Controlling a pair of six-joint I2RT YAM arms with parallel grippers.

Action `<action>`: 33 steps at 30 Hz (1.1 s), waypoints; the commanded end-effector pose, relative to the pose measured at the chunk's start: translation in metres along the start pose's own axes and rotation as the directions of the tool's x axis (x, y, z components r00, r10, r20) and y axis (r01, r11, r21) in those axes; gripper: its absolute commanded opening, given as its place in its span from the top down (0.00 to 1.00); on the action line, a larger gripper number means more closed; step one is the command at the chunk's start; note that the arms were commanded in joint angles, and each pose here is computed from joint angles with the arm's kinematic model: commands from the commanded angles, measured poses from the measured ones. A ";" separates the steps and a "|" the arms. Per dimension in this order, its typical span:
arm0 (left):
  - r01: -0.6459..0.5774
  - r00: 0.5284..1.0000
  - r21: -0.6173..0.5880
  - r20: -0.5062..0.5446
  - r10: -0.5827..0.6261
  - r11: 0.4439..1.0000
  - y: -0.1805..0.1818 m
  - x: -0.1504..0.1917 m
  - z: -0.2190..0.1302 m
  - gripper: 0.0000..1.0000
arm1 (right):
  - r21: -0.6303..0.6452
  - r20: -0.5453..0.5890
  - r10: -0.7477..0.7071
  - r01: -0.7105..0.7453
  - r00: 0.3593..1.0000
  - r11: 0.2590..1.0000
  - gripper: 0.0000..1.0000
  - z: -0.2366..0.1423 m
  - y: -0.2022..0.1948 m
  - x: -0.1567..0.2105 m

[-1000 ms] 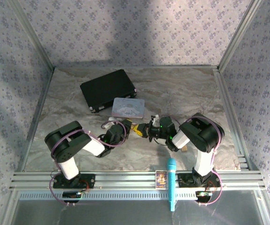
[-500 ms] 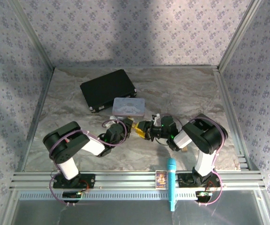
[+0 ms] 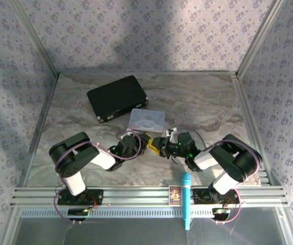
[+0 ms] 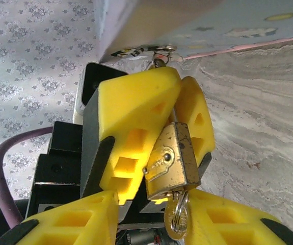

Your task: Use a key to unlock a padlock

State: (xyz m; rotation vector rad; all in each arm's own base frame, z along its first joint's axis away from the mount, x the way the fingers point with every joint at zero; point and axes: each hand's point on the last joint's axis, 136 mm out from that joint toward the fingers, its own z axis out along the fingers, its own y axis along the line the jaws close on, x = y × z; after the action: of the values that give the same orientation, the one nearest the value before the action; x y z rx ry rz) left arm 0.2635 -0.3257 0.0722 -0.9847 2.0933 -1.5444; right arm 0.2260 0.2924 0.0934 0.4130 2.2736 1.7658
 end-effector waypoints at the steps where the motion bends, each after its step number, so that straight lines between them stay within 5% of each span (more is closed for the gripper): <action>1: -0.039 0.999 0.027 -0.036 0.040 0.999 -0.015 0.011 -0.005 1.00 | -0.027 0.059 -0.048 0.049 0.997 0.998 0.66 -0.006 0.013 -0.008; 9: -0.035 0.998 0.032 -0.047 0.036 0.999 -0.018 0.015 -0.006 1.00 | 0.039 0.083 -0.055 0.052 0.995 0.998 0.89 -0.013 -0.004 -0.006; 13: -0.031 0.997 0.045 -0.073 0.034 0.999 -0.024 0.023 -0.006 1.00 | 0.020 0.065 -0.066 0.064 0.996 0.998 0.92 -0.002 0.003 -0.008; 17: -0.025 0.997 0.036 -0.075 0.028 0.999 -0.022 0.023 -0.008 1.00 | 0.015 0.059 -0.108 0.108 0.992 0.994 0.81 0.002 0.007 -0.010; 21: -0.019 0.998 -0.091 -0.059 0.014 0.996 0.006 0.016 -0.010 1.00 | 0.206 0.042 -0.189 0.177 0.981 0.963 0.59 -0.016 -0.024 -0.005; 25: -0.031 0.998 -0.192 -0.051 0.022 0.981 0.025 0.013 -0.012 1.00 | 0.524 -0.025 -0.347 0.308 0.937 0.794 0.58 -0.057 -0.055 -0.003; 29: -0.042 0.997 -0.217 -0.066 0.028 0.975 0.028 0.016 -0.010 1.00 | 0.606 -0.130 -0.494 0.463 0.860 0.646 0.56 -0.084 -0.053 -0.003; 31: -0.050 0.996 -0.244 -0.082 0.031 0.969 0.029 0.018 -0.011 1.00 | 0.653 -0.202 -0.558 0.535 0.805 0.536 0.47 -0.092 -0.049 -0.006; 32: -0.058 0.995 -0.267 -0.092 0.034 0.962 0.030 0.020 -0.012 1.00 | 0.683 -0.237 -0.600 0.570 0.764 0.457 0.30 -0.096 -0.046 -0.009; 33: -0.062 0.995 -0.299 -0.094 0.035 0.952 0.034 0.020 -0.013 1.00 | 0.682 -0.289 -0.644 0.624 0.709 0.381 0.28 -0.095 -0.040 -0.008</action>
State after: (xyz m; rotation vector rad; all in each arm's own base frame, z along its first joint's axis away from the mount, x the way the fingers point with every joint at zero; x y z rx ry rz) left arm 0.2440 -0.3225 0.0527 -0.9952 2.3200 -1.3502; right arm 0.2067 0.2302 0.0949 -0.0708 2.4570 0.8201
